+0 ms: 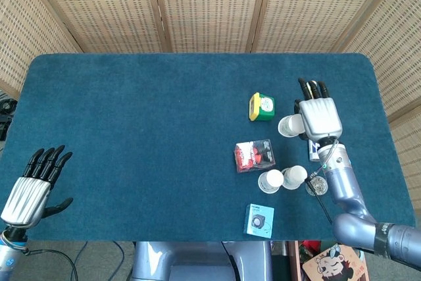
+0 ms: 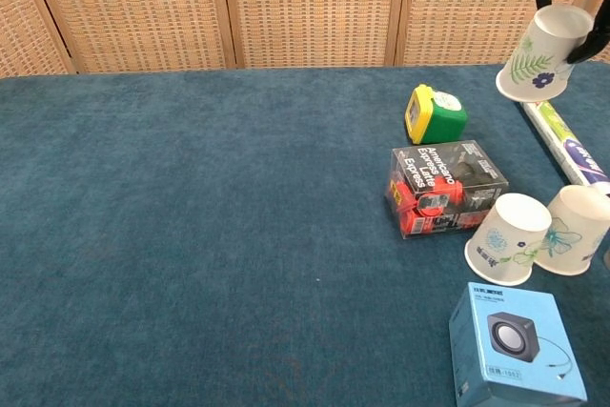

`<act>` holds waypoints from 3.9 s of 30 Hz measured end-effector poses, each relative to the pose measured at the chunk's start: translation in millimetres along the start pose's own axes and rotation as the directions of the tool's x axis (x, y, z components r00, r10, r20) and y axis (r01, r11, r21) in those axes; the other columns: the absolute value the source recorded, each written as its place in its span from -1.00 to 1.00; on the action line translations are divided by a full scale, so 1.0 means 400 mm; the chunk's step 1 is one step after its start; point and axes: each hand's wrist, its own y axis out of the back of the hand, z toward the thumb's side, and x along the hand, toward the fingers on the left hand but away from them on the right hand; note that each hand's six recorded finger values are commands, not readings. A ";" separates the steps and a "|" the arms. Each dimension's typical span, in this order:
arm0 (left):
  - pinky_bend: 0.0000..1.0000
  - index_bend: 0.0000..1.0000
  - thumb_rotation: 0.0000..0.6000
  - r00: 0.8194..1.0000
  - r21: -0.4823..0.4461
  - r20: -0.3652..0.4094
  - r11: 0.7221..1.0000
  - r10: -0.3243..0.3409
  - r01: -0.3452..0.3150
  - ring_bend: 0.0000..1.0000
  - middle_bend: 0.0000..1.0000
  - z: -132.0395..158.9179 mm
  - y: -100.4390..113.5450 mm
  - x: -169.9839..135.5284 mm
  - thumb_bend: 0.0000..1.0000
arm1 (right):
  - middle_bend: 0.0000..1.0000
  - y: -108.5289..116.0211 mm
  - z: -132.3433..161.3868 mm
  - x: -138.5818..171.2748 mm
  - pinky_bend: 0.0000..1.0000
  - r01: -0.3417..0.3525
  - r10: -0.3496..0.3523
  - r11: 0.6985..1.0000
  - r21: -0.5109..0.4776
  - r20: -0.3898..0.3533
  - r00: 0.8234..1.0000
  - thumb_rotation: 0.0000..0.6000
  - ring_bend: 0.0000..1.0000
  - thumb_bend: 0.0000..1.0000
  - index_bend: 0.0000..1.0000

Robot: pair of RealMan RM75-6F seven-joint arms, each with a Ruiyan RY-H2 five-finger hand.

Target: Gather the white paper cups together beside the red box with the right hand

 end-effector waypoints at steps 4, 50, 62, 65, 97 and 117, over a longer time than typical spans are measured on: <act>-1.00 -1.00 1.00 1.000 -0.005 0.003 1.000 0.006 -0.006 -1.00 -1.00 -0.001 0.005 -0.004 -0.64 | -1.00 0.003 0.021 0.059 -1.00 -0.028 0.028 1.000 -0.003 -0.025 0.999 1.00 -1.00 -0.76 0.05; -1.00 -1.00 1.00 1.000 0.014 0.015 1.000 -0.010 0.010 -1.00 -1.00 0.013 -0.010 -0.003 -0.64 | -1.00 -0.151 -0.002 0.202 -1.00 -0.196 0.195 0.980 -0.025 -0.043 0.980 1.00 -1.00 -0.76 0.05; -1.00 -1.00 1.00 1.000 0.019 0.013 1.000 -0.010 0.010 -1.00 -1.00 0.014 -0.012 -0.003 -0.64 | -1.00 -0.163 -0.006 0.200 -1.00 -0.214 0.213 0.977 -0.022 -0.041 0.976 1.00 -1.00 -0.76 0.05; -1.00 -1.00 1.00 1.000 0.018 0.013 1.000 -0.009 0.009 -1.00 -1.00 0.014 -0.011 -0.004 -0.64 | -1.00 -0.161 -0.006 0.201 -1.00 -0.212 0.211 0.977 -0.022 -0.042 0.977 1.00 -1.00 -0.76 0.05; -1.00 -1.00 1.00 1.000 0.012 0.012 1.000 -0.006 0.006 -1.00 -1.00 0.013 -0.008 -0.006 -0.64 | -1.00 -0.152 -0.007 0.217 -1.00 -0.232 0.232 0.973 0.011 -0.044 0.972 1.00 -1.00 -0.76 -0.55; -1.00 -1.00 1.00 1.000 0.006 0.004 1.000 0.002 -0.002 -1.00 -1.00 0.010 -0.003 -0.008 -0.64 | -1.00 -0.078 -0.165 0.320 -1.00 -0.084 0.086 0.996 -0.019 0.088 0.992 1.00 -1.00 -0.76 -0.75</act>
